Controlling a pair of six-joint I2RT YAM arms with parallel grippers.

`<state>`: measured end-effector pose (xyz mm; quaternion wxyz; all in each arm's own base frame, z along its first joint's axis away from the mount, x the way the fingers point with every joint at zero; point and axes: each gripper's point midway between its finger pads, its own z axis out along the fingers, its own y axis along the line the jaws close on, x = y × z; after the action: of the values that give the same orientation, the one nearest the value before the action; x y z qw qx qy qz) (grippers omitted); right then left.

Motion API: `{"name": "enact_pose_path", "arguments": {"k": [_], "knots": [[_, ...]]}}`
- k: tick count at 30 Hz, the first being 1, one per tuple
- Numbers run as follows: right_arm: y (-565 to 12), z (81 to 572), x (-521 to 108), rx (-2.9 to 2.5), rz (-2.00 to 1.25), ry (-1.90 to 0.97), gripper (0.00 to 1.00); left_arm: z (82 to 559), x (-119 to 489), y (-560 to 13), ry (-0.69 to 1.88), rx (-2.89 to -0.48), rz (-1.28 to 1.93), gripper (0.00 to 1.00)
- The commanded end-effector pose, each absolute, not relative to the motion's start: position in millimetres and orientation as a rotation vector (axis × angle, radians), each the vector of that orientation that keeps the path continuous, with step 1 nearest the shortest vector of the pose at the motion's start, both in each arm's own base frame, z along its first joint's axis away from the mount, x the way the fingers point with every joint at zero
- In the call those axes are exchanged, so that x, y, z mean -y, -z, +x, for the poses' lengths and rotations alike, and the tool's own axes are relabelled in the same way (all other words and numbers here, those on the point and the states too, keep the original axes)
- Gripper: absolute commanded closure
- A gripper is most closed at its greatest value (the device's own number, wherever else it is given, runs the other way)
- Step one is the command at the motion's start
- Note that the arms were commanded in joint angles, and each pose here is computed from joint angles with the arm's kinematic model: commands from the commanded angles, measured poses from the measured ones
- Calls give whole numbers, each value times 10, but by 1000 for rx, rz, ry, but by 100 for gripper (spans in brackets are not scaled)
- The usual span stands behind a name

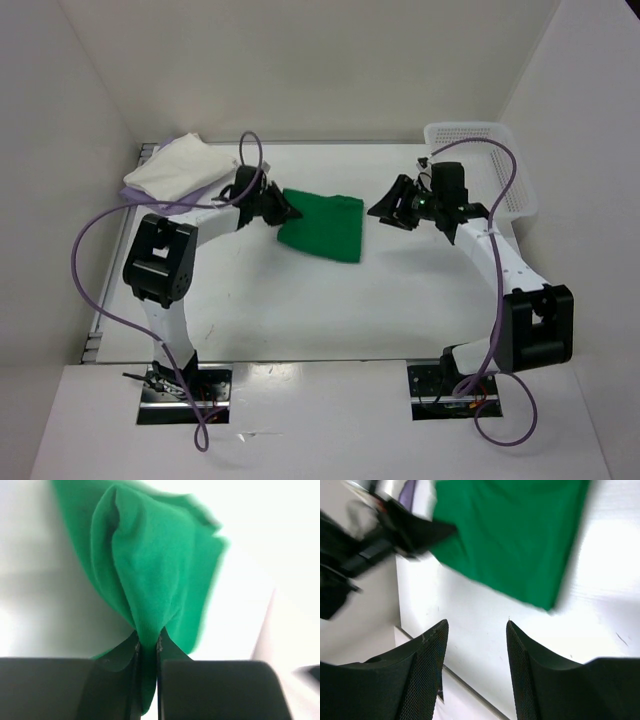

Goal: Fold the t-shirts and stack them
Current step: Put the neatly folded tshirt into the corner of the board with the left arm

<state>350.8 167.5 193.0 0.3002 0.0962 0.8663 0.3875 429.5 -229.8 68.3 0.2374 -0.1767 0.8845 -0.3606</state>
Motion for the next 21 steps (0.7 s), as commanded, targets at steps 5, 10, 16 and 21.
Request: {"name": "enact_pose_path", "arguments": {"k": [5, 10, 16, 21], "knots": [[-1883, 3322, -1511, -2301, 277, -1016, 44, 5480, 1608, -2392, 967, -2009, -371, 98], [-1863, 3281, -1520, -2318, 268, -1024, 44, 5748, 342, -2830, 844, -1846, -523, 98], [-1949, 3320, -1549, -2307, 247, -1069, 44, 5220, -1001, -1848, 755, -1817, -1003, 6], [-1896, 3340, -1558, -2328, 233, -1070, 43, 4558, -1179, -1664, 588, -1812, -1094, 0]]}}
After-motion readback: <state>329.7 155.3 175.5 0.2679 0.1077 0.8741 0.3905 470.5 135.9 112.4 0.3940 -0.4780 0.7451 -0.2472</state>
